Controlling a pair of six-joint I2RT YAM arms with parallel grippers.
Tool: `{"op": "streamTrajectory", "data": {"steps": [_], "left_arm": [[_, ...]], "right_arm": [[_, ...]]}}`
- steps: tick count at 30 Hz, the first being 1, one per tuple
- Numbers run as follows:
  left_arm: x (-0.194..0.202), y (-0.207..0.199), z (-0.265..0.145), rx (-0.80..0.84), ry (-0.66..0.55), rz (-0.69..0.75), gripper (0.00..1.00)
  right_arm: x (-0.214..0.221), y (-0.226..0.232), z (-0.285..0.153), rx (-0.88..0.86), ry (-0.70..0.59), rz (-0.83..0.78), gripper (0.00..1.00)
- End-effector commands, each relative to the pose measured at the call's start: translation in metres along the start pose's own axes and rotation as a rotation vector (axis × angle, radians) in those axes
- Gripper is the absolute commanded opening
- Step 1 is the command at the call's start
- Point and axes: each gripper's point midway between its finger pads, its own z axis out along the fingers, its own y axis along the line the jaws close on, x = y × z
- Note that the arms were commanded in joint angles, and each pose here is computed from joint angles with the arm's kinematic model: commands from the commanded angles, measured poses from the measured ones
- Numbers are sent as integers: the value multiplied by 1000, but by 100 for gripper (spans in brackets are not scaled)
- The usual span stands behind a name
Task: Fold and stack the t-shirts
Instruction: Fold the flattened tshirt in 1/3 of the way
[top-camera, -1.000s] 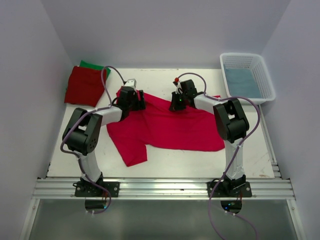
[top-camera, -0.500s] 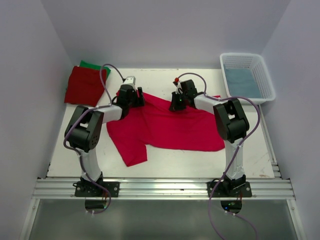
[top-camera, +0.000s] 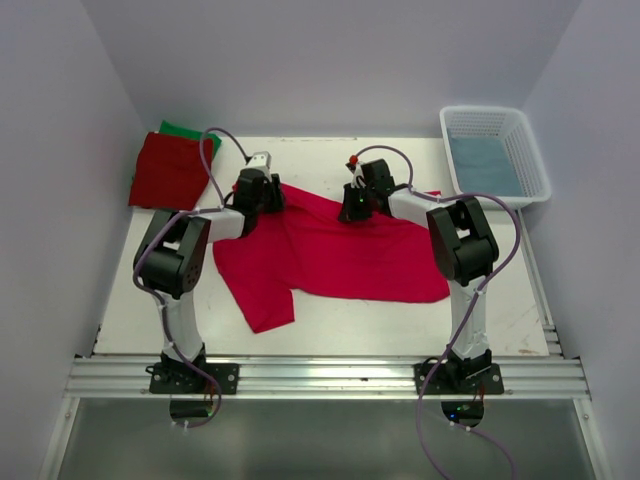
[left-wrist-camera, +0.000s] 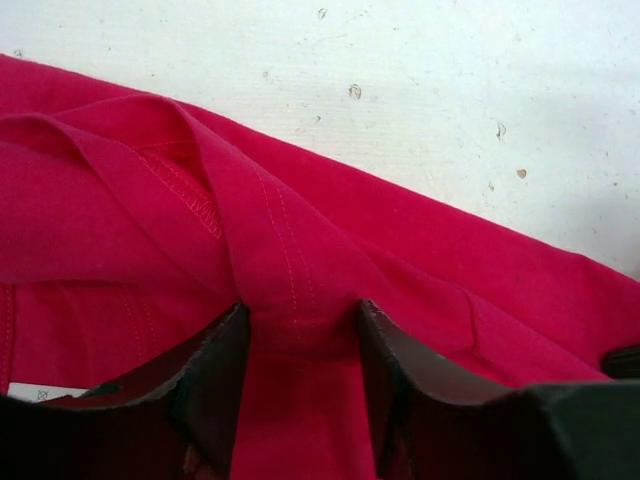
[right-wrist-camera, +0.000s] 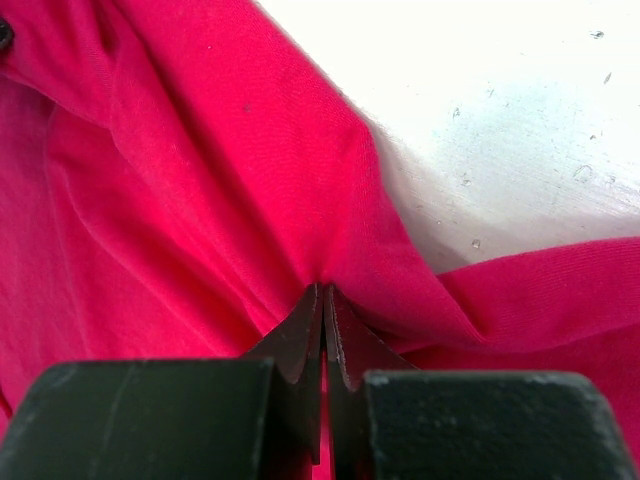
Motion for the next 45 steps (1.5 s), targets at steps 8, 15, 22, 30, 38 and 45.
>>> {"op": "streamTrajectory", "data": {"steps": [8,15,22,30,38,45], "left_arm": [[-36,-12,1,63,-102,-11,29],[-47,-15,-13,64,-101,-29,6],[-51,-17,-46,42,-75,-89,2],[-36,-25,-71,30,3,-137,2],[-14,-40,-87,40,90,-181,2],[22,-61,-116,25,168,-234,2]], "right_arm": [[67,-51,4,160,194,29,0],[68,-51,4,159,194,31,0],[69,-51,6,154,196,36,0],[68,-50,7,148,196,37,0],[68,-49,7,143,198,34,0],[69,-49,6,142,201,35,0]]}}
